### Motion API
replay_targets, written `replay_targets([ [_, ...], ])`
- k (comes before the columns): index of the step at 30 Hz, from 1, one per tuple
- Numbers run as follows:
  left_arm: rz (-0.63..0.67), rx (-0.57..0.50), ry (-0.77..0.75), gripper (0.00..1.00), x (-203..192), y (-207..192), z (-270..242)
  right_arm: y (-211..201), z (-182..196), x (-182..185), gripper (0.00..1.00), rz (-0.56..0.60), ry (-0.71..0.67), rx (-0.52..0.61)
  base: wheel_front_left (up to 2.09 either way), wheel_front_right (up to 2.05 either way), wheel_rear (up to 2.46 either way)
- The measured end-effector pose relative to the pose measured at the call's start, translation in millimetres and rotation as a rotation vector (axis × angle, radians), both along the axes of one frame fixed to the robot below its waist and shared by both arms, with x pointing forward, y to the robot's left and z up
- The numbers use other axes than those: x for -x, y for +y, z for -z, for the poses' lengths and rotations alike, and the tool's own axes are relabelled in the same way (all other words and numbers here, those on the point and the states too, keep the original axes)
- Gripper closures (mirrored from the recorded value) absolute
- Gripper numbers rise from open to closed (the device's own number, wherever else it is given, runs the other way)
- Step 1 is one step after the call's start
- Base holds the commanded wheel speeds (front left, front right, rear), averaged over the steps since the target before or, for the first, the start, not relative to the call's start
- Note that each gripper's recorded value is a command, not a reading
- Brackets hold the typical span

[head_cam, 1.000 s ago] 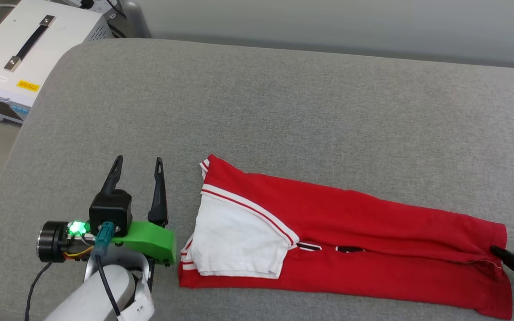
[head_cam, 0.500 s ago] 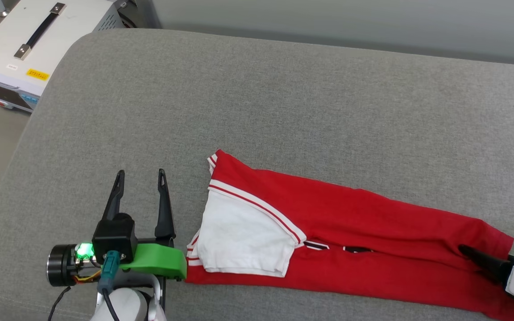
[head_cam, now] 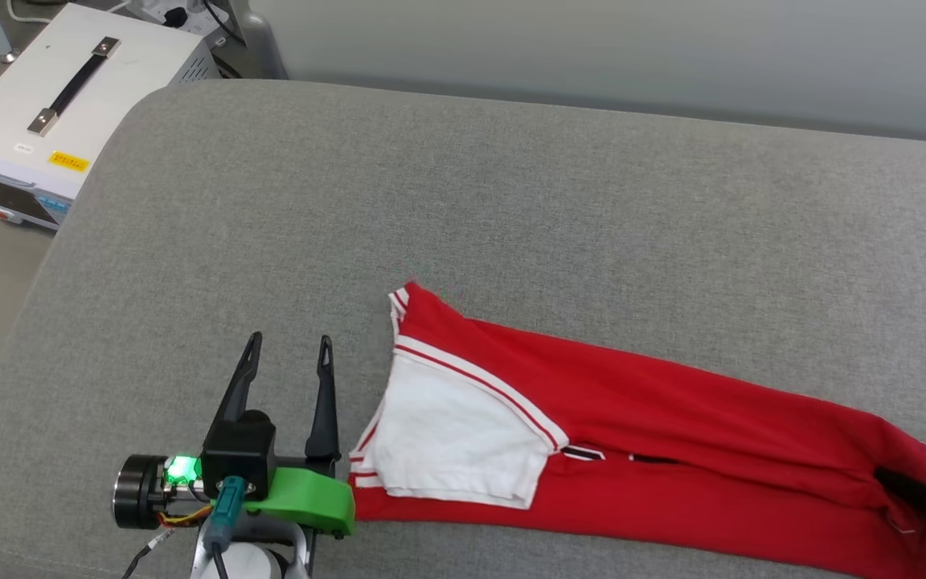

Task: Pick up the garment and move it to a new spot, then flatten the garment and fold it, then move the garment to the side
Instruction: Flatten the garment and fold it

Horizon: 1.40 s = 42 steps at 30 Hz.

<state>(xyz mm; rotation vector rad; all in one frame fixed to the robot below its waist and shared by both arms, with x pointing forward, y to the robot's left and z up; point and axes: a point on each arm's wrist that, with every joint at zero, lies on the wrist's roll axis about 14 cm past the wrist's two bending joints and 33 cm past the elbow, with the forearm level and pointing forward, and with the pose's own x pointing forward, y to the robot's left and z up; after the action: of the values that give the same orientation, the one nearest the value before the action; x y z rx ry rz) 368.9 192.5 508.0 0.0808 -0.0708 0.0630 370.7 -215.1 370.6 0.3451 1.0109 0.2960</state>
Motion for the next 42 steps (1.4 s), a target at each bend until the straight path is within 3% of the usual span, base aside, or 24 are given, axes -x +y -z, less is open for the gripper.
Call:
replay_targets([
  [7, 0.004, -0.001, -0.007, 0.00, 3, 0, -2, -65, -12, -3, 1.00, 0.093, -0.014, 0.136, 0.00, 0.00, 0.00],
  [12, 0.006, -0.006, -0.007, 0.00, 7, 1, -1, -59, -23, -4, 1.00, 0.073, -0.028, 0.115, 0.00, 0.00, 0.00],
  [18, 0.012, -0.009, -0.001, 0.00, 11, 0, 1, 9, -66, -12, 1.00, -0.070, -0.117, -0.076, 0.00, 0.00, 0.00],
  [23, 0.020, -0.010, 0.008, 0.00, 11, -2, 4, 62, -89, -3, 1.00, -0.250, -0.141, -0.160, 0.00, 0.00, 0.00],
  [32, 0.015, 0.000, 0.039, 0.00, 6, -5, 14, 158, -104, -10, 1.00, -0.567, -0.206, -0.176, 0.00, 0.00, 0.00],
  [42, -0.006, -0.004, 0.057, 0.00, -6, -1, 20, 251, -84, -15, 1.00, -0.777, -0.235, -0.170, 0.00, 0.00, 0.00],
])
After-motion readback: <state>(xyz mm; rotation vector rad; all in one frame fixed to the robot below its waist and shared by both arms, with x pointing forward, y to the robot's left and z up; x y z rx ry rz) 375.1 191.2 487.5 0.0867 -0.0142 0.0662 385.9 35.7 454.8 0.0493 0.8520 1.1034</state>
